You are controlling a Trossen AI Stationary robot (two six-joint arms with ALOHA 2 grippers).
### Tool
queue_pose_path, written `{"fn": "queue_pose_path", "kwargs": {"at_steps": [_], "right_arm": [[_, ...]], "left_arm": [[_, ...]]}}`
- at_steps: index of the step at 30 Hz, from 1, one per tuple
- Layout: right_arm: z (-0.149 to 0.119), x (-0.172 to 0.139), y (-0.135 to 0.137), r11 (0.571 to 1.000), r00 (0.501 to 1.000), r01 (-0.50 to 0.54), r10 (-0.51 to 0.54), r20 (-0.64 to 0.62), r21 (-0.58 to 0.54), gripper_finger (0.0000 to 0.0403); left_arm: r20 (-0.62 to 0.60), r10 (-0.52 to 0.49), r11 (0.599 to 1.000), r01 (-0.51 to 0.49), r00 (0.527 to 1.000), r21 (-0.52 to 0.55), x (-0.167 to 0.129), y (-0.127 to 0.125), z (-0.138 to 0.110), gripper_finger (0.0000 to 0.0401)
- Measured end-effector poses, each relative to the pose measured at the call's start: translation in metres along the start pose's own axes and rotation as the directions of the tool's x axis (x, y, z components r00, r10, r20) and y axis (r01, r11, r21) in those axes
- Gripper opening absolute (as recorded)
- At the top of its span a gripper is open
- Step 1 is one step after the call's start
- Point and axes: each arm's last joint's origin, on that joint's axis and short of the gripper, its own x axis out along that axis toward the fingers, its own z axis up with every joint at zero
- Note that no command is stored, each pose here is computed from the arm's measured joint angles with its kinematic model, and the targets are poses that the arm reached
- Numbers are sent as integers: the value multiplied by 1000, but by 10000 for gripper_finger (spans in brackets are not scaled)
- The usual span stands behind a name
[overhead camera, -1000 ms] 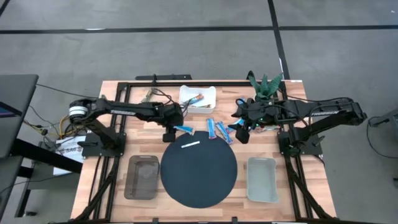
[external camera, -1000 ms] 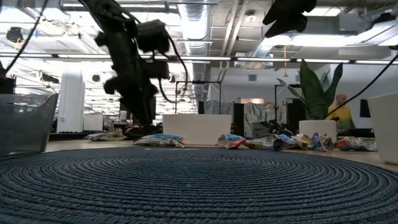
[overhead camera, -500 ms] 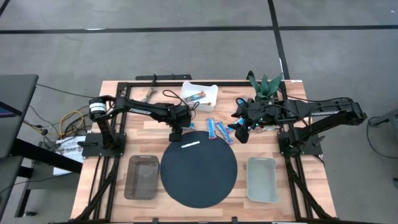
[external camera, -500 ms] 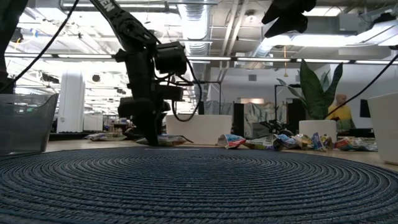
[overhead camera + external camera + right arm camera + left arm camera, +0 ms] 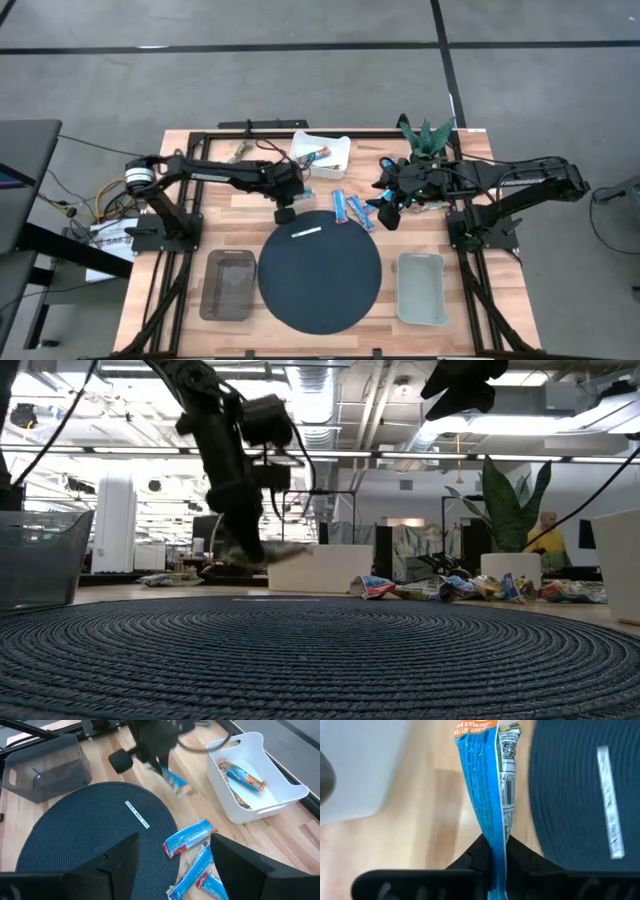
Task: Pick and place Granola Bars by type
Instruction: Put the yellow granola bar into the white bin
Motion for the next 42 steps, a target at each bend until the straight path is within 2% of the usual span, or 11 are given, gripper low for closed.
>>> {"fn": "queue_pose_path", "kwargs": {"at_steps": [4, 7, 10, 12, 16, 20, 23, 28, 30, 33, 42], "right_arm": [[0, 0, 0, 1000, 1000, 0, 0, 0, -1, 232], [0, 0, 0, 1000, 1000, 0, 0, 0, -1, 232], [0, 0, 0, 1000, 1000, 0, 0, 0, -1, 232], [0, 0, 0, 1000, 1000, 0, 0, 2, -1, 232], [1, 0, 0, 1000, 1000, -2, 2, 8, 1, 232], [1, 0, 0, 1000, 1000, -5, 4, 14, 3, 232], [2, 0, 1, 1000, 1000, -8, 8, 24, 6, 232], [2, 0, 1, 1000, 1000, -5, 5, 22, 5, 232], [2, 0, 1, 1000, 1000, -4, 4, 22, 5, 232], [2, 0, 0, 1000, 1000, 1, -1, 23, 5, 232], [1, 0, 0, 1000, 1000, 19, -19, 17, -6, 232]], "left_arm": [[152, 24, 997, -13, 988, -76, -37, 3, 14, 31], [295, 75, 994, -46, 953, -102, -67, 10, 32, 16], [388, 134, 988, -94, 912, -120, -88, 26, 50, 8], [405, 169, 984, -130, 898, -121, -94, 40, 61, 10], [349, 195, 981, -177, 917, -82, -83, 65, 74, 24], [299, 160, 987, -150, 941, -55, -62, 81, 86, 28], [233, 159, 987, -150, 959, -57, -42, 88, 90, 29], [139, 217, 973, -203, 966, -108, -23, 96, 91, 31], [107, 190, 978, -178, 976, -105, -19, 97, 89, 37], [123, 139, 986, -126, 983, -107, -21, 98, 90, 62], [102, 135, 975, -113, 986, -192, -23, 105, 86, 181]]}}
